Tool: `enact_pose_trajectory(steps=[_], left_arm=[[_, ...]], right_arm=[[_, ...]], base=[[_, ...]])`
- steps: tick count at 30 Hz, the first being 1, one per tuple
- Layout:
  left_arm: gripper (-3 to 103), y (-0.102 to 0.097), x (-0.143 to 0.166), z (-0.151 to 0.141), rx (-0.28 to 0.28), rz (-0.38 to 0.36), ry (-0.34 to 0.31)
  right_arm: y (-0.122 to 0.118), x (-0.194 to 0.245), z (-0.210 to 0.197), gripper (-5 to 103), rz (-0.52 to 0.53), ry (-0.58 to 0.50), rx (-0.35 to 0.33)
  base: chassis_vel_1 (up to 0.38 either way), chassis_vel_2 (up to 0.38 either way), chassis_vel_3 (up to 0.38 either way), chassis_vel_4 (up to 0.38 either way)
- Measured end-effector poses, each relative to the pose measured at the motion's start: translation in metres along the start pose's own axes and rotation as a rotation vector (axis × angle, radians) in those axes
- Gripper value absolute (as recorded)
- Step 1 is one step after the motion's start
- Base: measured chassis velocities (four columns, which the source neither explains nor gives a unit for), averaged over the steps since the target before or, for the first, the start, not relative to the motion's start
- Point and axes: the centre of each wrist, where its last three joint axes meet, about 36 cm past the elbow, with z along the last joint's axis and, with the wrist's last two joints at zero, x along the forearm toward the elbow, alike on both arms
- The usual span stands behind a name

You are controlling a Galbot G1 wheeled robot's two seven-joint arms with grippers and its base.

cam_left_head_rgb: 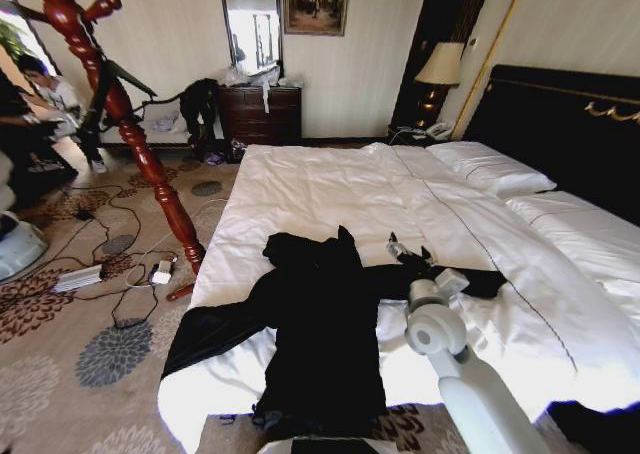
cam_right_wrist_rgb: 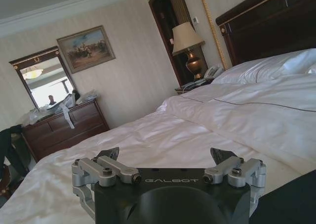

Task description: Pick up the clothes from the bed and hang them on the clothes hanger.

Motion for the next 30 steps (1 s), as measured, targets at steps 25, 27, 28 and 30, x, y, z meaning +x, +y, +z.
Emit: enact_pose_trajectory(steps=[25, 27, 28, 30], left_arm=[[100, -0.173, -0.091, 0.091, 0.23, 0.076, 0.04], [100, -0.172, -0.096, 0.038, 0.175, 0.063, 0.023], [100, -0.168, -0.098, 0.009, 0.148, 0.05, 0.004], [100, -0.157, -0.1, -0.035, 0.114, 0.022, -0.001]], right_arm=[[-0.021, -0.016, 0.054, 100, 0.147, 0.048, 0.07], [-0.021, -0.018, 0.054, 100, 0.151, 0.054, 0.064], [-0.021, -0.02, 0.054, 100, 0.155, 0.058, 0.059], [-0.021, -0.024, 0.056, 100, 0.166, 0.071, 0.05]], base=[[0.0, 0.0, 0.0, 0.0], [0.0, 0.0, 0.0, 0.0], [0.0, 0.0, 0.0, 0.0], [0.0, 0.0, 0.0, 0.0]])
